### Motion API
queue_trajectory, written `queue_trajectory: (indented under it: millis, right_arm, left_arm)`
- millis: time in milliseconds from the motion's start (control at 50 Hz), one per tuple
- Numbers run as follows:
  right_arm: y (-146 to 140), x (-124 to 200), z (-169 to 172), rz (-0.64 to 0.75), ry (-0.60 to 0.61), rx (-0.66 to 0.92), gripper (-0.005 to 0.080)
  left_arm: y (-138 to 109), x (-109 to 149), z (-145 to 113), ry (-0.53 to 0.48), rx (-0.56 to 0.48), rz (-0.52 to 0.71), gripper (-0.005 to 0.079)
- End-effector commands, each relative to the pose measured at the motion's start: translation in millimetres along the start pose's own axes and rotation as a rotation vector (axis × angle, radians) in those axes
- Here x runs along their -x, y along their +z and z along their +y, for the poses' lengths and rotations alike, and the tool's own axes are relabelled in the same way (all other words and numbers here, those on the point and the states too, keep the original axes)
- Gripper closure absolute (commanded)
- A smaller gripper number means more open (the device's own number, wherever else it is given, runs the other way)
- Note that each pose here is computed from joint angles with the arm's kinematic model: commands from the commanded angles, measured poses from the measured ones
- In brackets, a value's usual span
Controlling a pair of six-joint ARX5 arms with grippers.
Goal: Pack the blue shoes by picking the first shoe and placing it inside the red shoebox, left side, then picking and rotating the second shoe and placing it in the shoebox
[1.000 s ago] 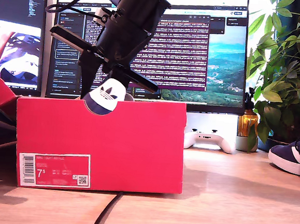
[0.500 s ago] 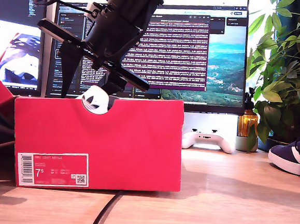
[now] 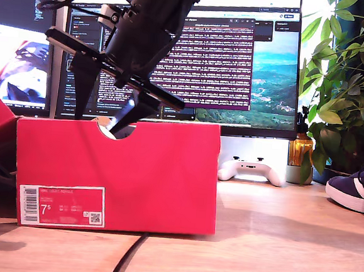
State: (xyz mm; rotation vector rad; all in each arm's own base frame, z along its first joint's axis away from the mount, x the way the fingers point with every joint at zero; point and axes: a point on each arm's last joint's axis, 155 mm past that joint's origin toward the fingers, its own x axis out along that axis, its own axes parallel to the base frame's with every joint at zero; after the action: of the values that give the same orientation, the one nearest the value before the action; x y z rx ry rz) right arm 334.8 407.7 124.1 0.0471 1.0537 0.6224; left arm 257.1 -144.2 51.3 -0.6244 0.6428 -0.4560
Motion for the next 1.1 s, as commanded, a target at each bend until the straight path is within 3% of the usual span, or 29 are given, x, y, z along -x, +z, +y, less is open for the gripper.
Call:
queue_trajectory:
  millis: [0,480,840,900,980,1000,1080]
  right_arm:
    - [7.8,2.2,5.8,-0.020,0.010,0.010,0.0394]
    - [19.4,2.2,-10.5,-0.044,-0.009,0.009,0.0395]
    - [-6.1,-39.8,-10.2,0.040,0.008,-0.043,0.0403]
    - [-8.7,-43.7,-10.3,0.046,0.005,-0.041,0.0503]
    - [-6.0,-44.1,-8.5,0.035,0.011,-0.037,0.0787]
    - [-4.4,-44.2,-8.3,0.028,0.012,-0.037,0.0749]
    - [-0.6,-44.2,-4.8,0.010,0.017,-0.032,0.0765]
  left_arm:
    - [4.2,-1.1,-3.8,-0.010,-0.004,-0.009,0.0762]
    - [4.2,-1.1,-3.9,-0.010,-0.004,-0.009,0.0762]
    - [4.2,-1.1,-3.8,-0.010,-0.004,-0.009,0.0762]
    - [4.2,-1.1,-3.8,-0.010,-0.004,-0.009,0.0762]
    - [4.2,-1.1,-3.9,-0.010,-0.004,-0.009,0.0762]
    - [4.2,-1.1,-3.8,-0.010,-0.004,-0.009,0.0762]
    - [4.2,-1.1,-3.8,-0.010,-0.004,-0.009,0.0762]
